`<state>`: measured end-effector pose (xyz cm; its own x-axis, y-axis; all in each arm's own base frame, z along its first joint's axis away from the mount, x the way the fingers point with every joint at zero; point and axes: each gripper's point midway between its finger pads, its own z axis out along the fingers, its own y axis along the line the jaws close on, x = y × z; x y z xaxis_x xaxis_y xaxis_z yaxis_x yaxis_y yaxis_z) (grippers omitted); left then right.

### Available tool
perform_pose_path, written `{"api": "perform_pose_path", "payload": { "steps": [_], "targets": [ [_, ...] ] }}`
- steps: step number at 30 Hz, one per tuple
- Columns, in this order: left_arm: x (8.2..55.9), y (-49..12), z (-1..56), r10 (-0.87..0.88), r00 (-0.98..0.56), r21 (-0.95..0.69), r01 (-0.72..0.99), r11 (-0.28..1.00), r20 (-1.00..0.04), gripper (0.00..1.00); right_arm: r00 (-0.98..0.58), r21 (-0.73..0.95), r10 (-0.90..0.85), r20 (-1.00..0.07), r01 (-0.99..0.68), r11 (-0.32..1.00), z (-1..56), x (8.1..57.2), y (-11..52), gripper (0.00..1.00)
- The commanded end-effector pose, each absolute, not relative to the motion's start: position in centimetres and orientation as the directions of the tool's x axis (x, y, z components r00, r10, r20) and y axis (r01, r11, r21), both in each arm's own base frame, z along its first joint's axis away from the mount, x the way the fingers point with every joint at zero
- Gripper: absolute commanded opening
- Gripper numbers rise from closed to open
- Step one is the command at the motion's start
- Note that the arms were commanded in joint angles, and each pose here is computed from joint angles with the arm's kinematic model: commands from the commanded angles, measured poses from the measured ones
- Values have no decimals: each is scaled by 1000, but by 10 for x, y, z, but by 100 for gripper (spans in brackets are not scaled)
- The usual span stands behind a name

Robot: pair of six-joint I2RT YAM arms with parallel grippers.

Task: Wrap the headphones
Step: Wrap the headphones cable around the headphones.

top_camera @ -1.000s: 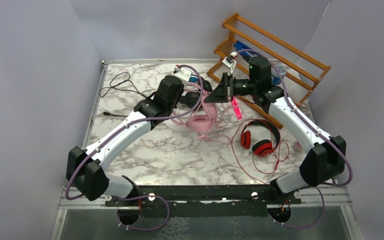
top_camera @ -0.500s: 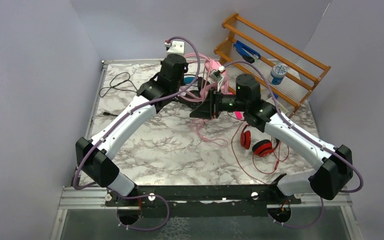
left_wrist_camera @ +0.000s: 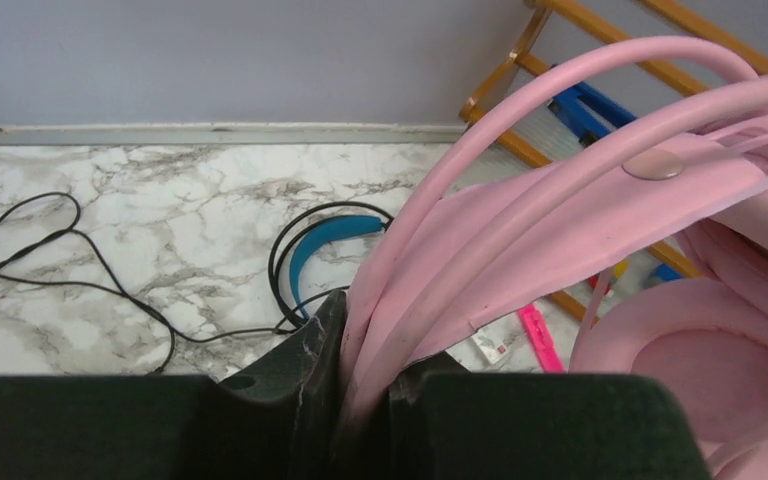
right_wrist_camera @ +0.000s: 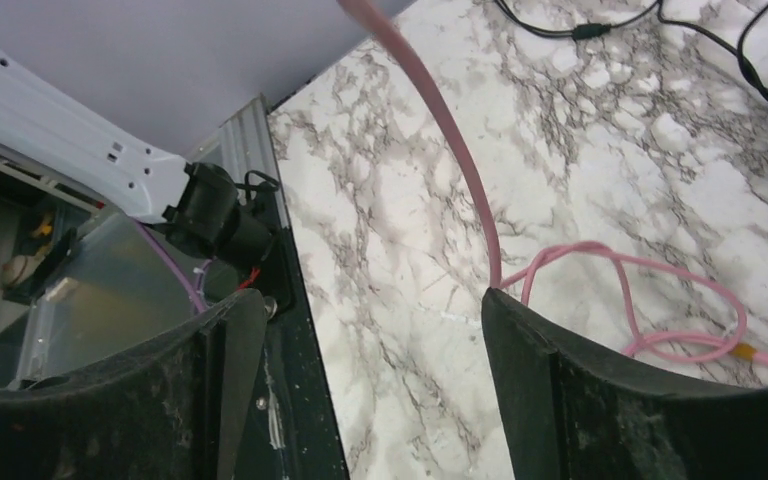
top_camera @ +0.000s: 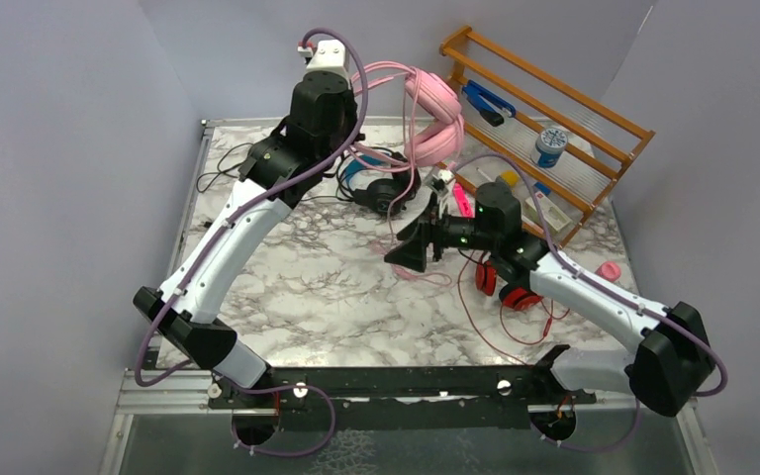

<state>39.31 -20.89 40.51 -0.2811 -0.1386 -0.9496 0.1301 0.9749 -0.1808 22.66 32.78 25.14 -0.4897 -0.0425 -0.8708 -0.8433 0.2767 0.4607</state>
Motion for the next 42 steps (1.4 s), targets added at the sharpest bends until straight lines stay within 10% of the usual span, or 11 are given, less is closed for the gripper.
{"api": "perform_pose_path", "payload": {
  "steps": [1,17,28,32,42],
  "targets": [
    [372,-209,490,-299,-162,-329,210,921,-940,0,-324,320,40,-945,-892,320,264,231,314,85],
    [352,-207,537,-358,-137,-383,279,881,-924,0,-289,297,102,-952,-787,540,201,290,299,90],
    [342,-196,549,-368,-109,-384,272,883,-923,0,-464,415,138,-875,-573,707,133,349,270,56],
    [345,-195,545,-361,-114,-379,254,890,-925,0,-472,377,24,-882,-673,637,124,326,272,78],
    [358,-202,527,-344,-154,-372,239,897,-926,0,-607,380,-83,-790,-592,711,127,286,239,87]
  ]
}}
